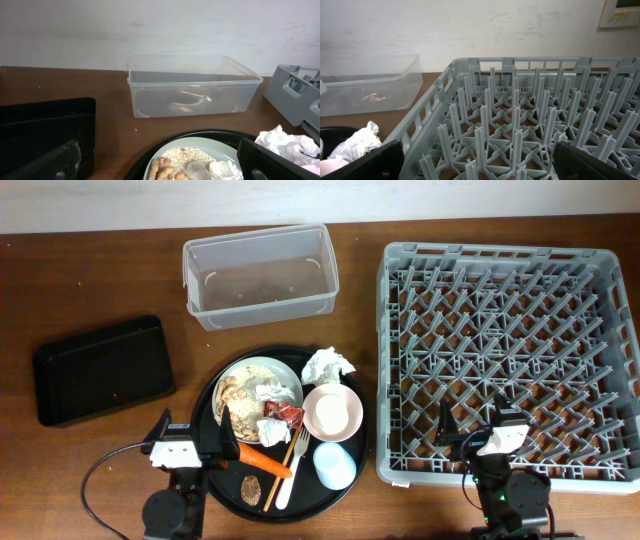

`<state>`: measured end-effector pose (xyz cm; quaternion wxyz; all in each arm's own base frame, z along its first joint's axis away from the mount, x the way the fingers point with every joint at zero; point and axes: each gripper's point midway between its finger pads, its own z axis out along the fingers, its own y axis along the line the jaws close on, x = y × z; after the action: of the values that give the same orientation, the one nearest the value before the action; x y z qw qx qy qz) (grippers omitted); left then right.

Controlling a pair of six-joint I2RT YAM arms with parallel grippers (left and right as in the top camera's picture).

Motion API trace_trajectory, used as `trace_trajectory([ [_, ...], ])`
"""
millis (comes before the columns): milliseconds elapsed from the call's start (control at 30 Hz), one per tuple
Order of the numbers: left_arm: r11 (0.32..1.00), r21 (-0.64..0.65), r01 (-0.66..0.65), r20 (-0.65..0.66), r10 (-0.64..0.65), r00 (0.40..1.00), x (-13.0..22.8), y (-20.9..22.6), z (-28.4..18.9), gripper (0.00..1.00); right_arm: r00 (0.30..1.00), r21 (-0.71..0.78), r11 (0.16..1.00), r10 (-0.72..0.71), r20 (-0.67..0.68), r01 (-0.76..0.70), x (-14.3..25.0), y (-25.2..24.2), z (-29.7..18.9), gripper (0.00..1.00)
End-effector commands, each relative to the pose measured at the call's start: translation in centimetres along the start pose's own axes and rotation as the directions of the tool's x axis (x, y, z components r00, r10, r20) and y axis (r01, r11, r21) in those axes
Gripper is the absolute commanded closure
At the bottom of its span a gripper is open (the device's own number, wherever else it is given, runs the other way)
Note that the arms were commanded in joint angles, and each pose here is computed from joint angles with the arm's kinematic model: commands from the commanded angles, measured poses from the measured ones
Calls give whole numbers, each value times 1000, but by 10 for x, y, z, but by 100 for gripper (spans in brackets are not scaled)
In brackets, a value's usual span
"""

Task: Sort waste into correct bins and load items into the dishwasher rack
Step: 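Move the right gripper from the rack toward the pink bowl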

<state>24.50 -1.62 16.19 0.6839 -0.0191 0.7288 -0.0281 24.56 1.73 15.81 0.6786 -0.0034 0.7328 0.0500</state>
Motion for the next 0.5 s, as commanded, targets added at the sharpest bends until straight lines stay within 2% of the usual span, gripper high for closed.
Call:
trace_trajectory([
  [0, 1000, 8, -16, -2, 16, 1000, 2, -1, 0, 1, 1000, -2, 1000, -7, -6, 7, 3, 1, 0, 2],
  [267, 1000, 5, -22, -40, 22, 999, -2, -1, -4, 1, 999, -34, 999, -7, -40, 6, -8, 7, -7, 1],
  [467, 998, 52, -41, -241, 53, 969, -10, -10, -9, 1, 989, -81, 997, -5, -146, -7, -32, 19, -14, 2],
])
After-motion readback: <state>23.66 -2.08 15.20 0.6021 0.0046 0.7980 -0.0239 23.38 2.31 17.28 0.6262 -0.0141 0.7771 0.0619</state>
